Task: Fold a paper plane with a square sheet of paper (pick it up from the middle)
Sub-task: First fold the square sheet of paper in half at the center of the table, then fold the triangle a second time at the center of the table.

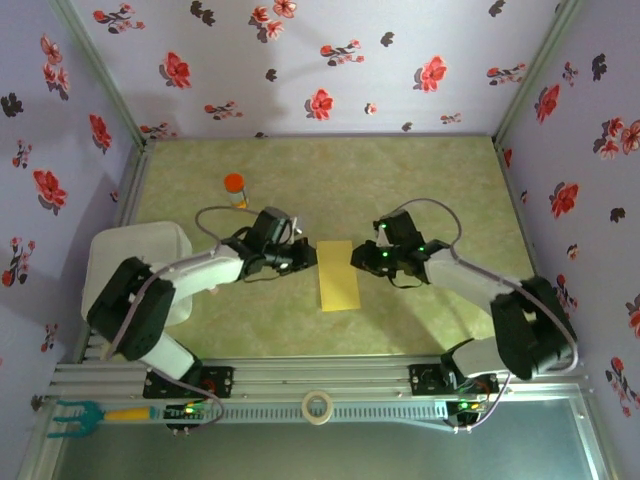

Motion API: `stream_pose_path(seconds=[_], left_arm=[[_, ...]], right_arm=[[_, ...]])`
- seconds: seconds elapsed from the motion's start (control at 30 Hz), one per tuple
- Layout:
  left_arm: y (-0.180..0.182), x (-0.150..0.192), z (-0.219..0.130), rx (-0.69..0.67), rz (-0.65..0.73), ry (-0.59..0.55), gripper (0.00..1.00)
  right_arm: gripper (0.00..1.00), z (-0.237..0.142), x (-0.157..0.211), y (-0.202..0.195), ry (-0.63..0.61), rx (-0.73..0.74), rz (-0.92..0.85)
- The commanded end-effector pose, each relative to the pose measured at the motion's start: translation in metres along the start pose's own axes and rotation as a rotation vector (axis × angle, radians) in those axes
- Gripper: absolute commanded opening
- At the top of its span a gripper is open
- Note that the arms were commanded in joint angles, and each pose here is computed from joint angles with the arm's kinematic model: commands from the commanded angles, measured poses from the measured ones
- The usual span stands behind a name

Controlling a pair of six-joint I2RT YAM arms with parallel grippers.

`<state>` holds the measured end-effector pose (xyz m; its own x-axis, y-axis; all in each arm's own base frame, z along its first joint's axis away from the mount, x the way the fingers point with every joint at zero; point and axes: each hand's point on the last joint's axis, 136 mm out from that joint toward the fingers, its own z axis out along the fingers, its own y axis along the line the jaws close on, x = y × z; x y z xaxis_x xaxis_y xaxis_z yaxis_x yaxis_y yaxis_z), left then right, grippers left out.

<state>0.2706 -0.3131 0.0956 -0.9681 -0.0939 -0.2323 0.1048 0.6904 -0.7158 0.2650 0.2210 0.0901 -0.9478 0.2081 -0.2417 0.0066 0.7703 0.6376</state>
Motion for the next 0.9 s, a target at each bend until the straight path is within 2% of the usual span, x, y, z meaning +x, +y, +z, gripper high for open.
stream_pose_path(seconds=[0.0,0.27,0.5,0.87], left_arm=[[-0.007,-0.011,0.017,0.014,0.045,0.049,0.0],[0.008,-0.042,0.054,-0.002,0.026,0.086,0.0],[0.023,-0.055,0.074,0.003,-0.014,0.101,0.0],[0.077,-0.03,0.087,-0.05,-0.113,0.127,0.0]], right_arm=[[0.27,-0.009,0.022,-0.033,0.027,0.097,0.092],[0.28,-0.01,0.048,-0.043,0.024,0.013,0.23],[0.29,-0.003,0.061,-0.044,0.069,0.003,0.249],[0.42,0.01,0.079,-0.036,0.172,-0.002,0.238]])
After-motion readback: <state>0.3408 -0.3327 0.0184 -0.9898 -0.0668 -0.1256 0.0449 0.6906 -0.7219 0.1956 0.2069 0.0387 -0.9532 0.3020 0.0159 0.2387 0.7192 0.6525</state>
